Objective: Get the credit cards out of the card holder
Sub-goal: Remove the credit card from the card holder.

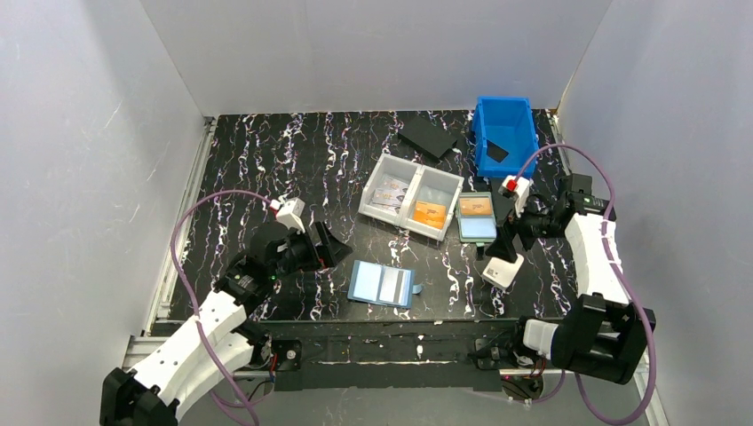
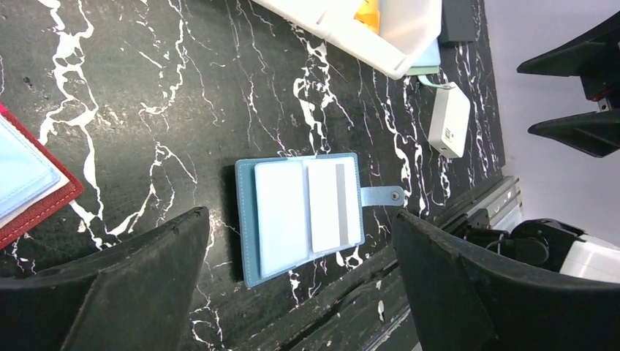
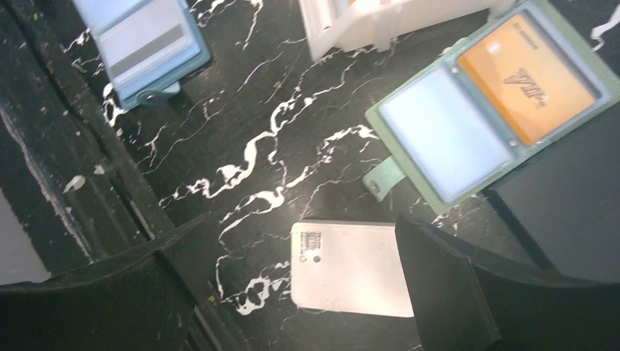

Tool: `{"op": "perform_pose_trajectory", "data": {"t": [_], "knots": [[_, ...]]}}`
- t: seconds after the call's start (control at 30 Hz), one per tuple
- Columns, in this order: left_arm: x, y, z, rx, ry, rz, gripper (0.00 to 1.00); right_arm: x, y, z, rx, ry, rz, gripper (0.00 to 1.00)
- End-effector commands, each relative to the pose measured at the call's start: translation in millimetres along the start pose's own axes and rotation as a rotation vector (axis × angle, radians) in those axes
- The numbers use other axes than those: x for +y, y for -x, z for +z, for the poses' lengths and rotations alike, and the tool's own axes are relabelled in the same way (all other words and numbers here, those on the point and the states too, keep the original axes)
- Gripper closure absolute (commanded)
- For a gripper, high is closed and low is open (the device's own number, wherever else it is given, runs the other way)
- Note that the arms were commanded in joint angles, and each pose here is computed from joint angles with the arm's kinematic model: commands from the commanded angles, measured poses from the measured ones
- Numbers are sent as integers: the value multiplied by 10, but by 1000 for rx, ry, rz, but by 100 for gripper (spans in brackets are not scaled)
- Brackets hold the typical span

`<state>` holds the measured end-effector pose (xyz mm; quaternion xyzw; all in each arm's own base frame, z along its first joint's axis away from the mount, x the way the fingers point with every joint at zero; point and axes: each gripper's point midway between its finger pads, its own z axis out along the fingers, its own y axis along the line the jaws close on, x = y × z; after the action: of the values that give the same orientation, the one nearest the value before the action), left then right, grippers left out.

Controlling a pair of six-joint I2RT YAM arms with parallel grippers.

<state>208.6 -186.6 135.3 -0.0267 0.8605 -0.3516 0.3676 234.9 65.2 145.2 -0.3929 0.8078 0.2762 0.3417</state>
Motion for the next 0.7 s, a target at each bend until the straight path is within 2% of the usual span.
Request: {"op": "perform_pose_trajectory", "data": {"t": [0.0,0.07,0.2,0.23,0.4,0.53,0.67], "knots": [[6,-141,-88,45,-24,14,6,296,-10,-118,-6,31,-48,0],[-68,-278,-153,96,-73,-31,6,315,86,-182,-37,-11,-97,0],[-110,-464,-357,188,-62,-134,6,303,306,-356,-65,-95,-112,0],[-162,-470,-406,192,-89,-130,2,346,316,-386,-56,-81,-107,0],[-203,-413,-716,135,-107,-35,2,723,268,-467,-27,59,-76,0],[-390,-290,-921,106,-176,68,2,618,488,-552,-78,-27,-55,0],[-559,-224,-1089,129,-222,138,2,693,493,-583,-84,-30,-60,0]]}}
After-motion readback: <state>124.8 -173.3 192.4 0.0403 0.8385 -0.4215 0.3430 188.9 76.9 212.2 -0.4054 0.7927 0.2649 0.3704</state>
